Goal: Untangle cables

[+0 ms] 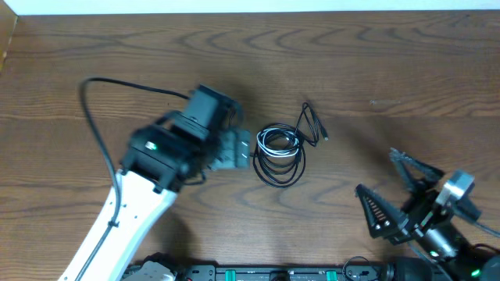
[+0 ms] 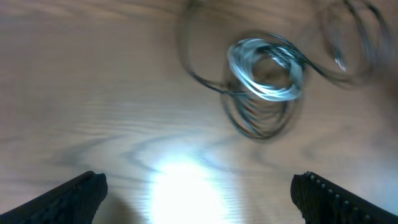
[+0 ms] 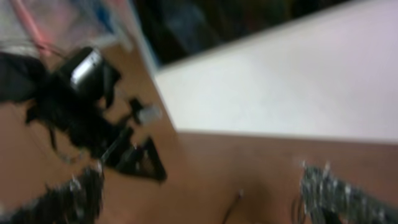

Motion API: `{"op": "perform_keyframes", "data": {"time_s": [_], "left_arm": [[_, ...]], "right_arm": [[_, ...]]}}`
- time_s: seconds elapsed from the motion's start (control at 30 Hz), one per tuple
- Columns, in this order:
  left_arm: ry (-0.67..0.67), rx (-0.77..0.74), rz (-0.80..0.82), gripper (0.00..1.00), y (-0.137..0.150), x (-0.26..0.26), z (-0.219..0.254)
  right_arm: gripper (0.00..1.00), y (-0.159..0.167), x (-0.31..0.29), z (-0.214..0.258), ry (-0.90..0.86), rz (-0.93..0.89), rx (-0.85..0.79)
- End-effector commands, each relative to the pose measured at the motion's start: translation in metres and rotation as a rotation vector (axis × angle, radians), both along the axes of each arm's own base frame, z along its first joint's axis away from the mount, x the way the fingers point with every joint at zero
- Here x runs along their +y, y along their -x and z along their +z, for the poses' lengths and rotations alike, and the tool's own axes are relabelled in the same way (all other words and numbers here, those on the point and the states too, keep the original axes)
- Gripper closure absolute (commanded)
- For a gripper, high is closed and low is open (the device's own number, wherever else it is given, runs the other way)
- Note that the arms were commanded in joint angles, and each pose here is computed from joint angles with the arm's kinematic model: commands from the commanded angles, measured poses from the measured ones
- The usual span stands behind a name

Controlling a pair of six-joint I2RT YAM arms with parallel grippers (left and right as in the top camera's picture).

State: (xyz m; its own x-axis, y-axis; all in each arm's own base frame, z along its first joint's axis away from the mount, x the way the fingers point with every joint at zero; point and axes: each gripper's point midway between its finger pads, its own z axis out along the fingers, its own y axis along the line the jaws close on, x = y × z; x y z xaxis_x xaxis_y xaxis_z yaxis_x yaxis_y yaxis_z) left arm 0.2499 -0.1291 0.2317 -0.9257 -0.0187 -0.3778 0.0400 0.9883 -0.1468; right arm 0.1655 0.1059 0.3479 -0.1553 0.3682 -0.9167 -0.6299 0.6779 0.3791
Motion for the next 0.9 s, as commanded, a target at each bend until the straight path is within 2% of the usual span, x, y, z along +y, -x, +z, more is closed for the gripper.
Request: {"op": "perform_keyframes", "data": {"time_s": [0.0, 0.13, 0.33, 0.47, 0.53, 0.6, 0.73, 0.87], "left_arm": [[0.019, 0.018, 0.193, 0.01, -0.015, 0.042, 0.001], [0.118, 0.076, 0.301, 0.01, -0.016, 0.064, -0.001], [0.106, 0.136, 0.383, 0.01, -0.005, 0.087, -0.007], [0.103, 0.147, 0.384, 0.02, -0.003, 0.087, -0.007], [0.103, 0.147, 0.384, 0.02, -0.003, 0.087, -0.007], [0.103, 0.147, 0.384, 0.01, -0.003, 0.087, -0.007], [0.103, 0.147, 0.384, 0.02, -0.003, 0.087, -0.007], [0.103, 0.147, 0.384, 0.02, -0.003, 0.087, -0.007]], "right_arm": [[0.01, -0.006, -0.004, 0.023, 0.192, -0.033, 0.056], [0.01, -0.025, -0.013, 0.016, 0.217, -0.046, 0.319], [0.01, -0.032, 0.018, 0.024, 0.070, 0.252, 0.478], [0.25, -0.042, 0.032, 0.018, 0.040, 0.374, 0.533], [0.25, -0.044, 0.041, 0.006, 0.062, 0.391, 0.588], [0.22, -0.048, 0.047, -0.012, 0.141, 0.327, 0.640], [0.17, -0.062, 0.037, -0.040, 0.358, 0.063, 0.736], [0.16, -0.071, 0.038, -0.051, 0.561, -0.027, 0.845]]}}
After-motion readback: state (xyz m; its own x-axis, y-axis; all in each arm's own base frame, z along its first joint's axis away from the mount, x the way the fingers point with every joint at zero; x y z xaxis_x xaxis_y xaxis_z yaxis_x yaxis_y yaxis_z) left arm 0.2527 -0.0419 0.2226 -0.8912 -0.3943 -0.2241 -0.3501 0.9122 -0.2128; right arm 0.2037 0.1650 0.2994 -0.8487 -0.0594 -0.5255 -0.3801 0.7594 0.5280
